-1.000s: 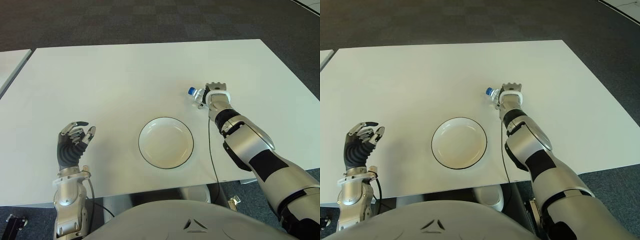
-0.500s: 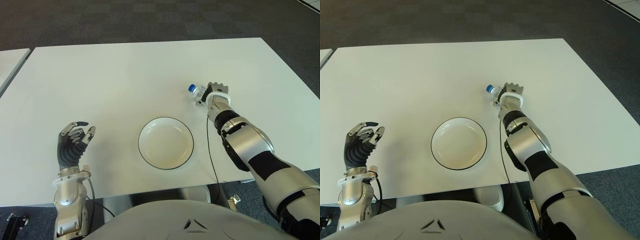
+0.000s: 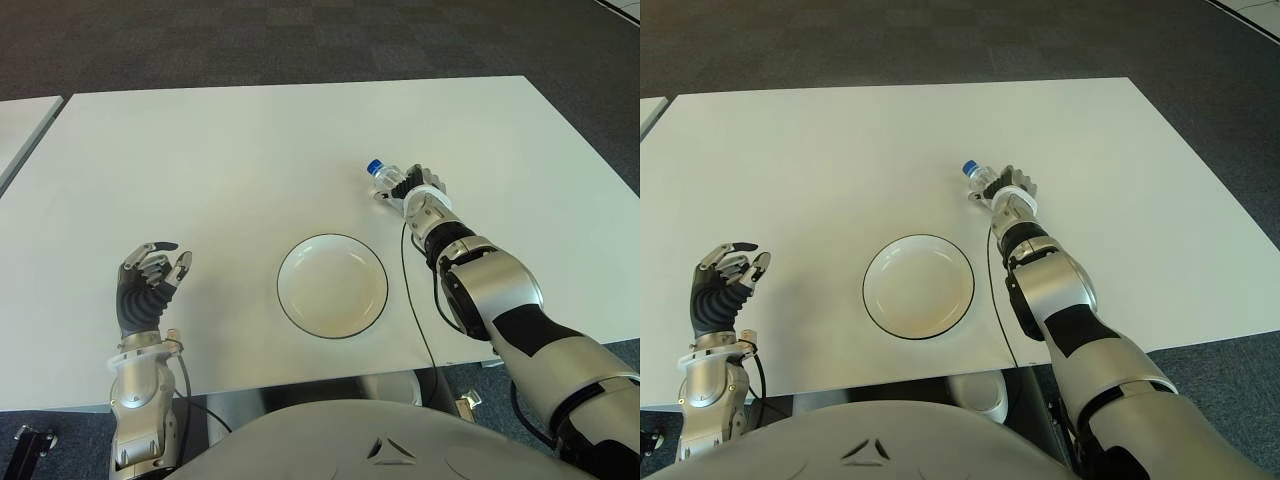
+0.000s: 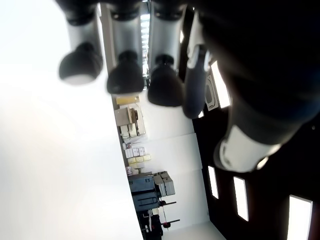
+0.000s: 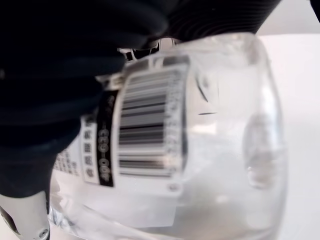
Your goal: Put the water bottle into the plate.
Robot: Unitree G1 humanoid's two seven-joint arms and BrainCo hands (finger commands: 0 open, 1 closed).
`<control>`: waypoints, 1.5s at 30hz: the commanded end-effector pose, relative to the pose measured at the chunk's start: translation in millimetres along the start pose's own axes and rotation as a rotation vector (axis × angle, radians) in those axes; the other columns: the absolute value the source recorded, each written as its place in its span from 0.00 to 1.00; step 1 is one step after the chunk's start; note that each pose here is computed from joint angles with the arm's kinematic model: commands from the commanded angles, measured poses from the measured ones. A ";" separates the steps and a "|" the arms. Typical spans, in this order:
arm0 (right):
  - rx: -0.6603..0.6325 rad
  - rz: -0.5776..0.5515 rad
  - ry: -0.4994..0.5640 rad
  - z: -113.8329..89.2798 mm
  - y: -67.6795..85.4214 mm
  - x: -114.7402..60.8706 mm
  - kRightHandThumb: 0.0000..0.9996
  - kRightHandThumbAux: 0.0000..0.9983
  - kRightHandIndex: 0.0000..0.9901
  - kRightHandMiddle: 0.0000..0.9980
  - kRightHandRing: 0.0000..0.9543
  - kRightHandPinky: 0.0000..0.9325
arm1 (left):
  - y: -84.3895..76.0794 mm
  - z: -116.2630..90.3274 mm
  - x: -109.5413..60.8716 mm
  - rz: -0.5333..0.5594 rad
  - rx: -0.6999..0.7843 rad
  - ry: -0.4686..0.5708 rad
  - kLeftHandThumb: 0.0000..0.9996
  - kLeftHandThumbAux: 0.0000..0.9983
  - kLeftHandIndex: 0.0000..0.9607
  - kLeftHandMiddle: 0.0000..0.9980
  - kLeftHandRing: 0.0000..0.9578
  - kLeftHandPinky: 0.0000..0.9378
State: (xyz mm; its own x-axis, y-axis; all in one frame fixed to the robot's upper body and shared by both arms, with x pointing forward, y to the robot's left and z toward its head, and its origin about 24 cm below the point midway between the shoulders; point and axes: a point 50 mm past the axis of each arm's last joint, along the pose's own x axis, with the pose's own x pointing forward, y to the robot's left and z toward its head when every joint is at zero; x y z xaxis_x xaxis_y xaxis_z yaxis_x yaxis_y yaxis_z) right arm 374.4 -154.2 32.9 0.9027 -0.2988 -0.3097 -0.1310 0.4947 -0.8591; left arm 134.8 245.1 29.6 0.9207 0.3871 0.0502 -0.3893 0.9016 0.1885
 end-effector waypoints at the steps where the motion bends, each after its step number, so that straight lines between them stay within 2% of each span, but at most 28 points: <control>1: 0.051 -0.020 -0.037 10.3 -6.4 0.7 0.70 0.73 0.44 0.74 0.77 0.83 | -0.2 -4.2 0.7 -0.003 0.003 0.020 0.71 0.71 0.46 0.83 0.88 0.91; 15: 0.121 -0.069 -0.117 22.0 -20.2 2.9 0.70 0.73 0.44 0.82 0.85 0.90 | -6.9 -7.6 5.5 -0.008 0.020 0.036 0.71 0.71 0.46 0.83 0.87 0.89; 22: 0.172 -0.184 -0.227 57.8 -37.0 -3.0 0.70 0.73 0.44 0.88 0.91 0.95 | -11.1 -7.1 8.5 -0.018 0.011 0.030 0.71 0.71 0.46 0.83 0.87 0.90; 30: 0.167 -0.266 -0.336 81.0 -44.6 -10.4 0.71 0.72 0.44 0.90 0.93 0.95 | -12.2 -10.2 12.3 -0.032 -0.003 0.026 0.71 0.72 0.46 0.83 0.87 0.90; 38: 0.169 -0.300 -0.470 99.1 -48.4 -18.3 0.71 0.72 0.44 0.90 0.93 0.93 | -14.6 -13.9 16.8 -0.035 0.001 0.019 0.70 0.72 0.46 0.83 0.87 0.88; 45: 0.200 -0.332 -0.652 125.7 -42.3 -39.8 0.71 0.72 0.44 0.89 0.93 0.95 | -16.5 -15.8 19.9 -0.040 0.013 -0.006 0.70 0.72 0.46 0.84 0.87 0.89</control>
State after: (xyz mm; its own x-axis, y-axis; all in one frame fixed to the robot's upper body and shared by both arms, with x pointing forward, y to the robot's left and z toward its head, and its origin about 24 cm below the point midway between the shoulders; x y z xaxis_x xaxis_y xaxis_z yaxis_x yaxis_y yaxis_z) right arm 401.0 -78.7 122.5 0.9743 -0.0227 0.2242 0.1951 0.5831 -0.7886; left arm 157.0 241.8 15.4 0.9329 0.3570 0.0478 -0.3592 0.9122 0.1970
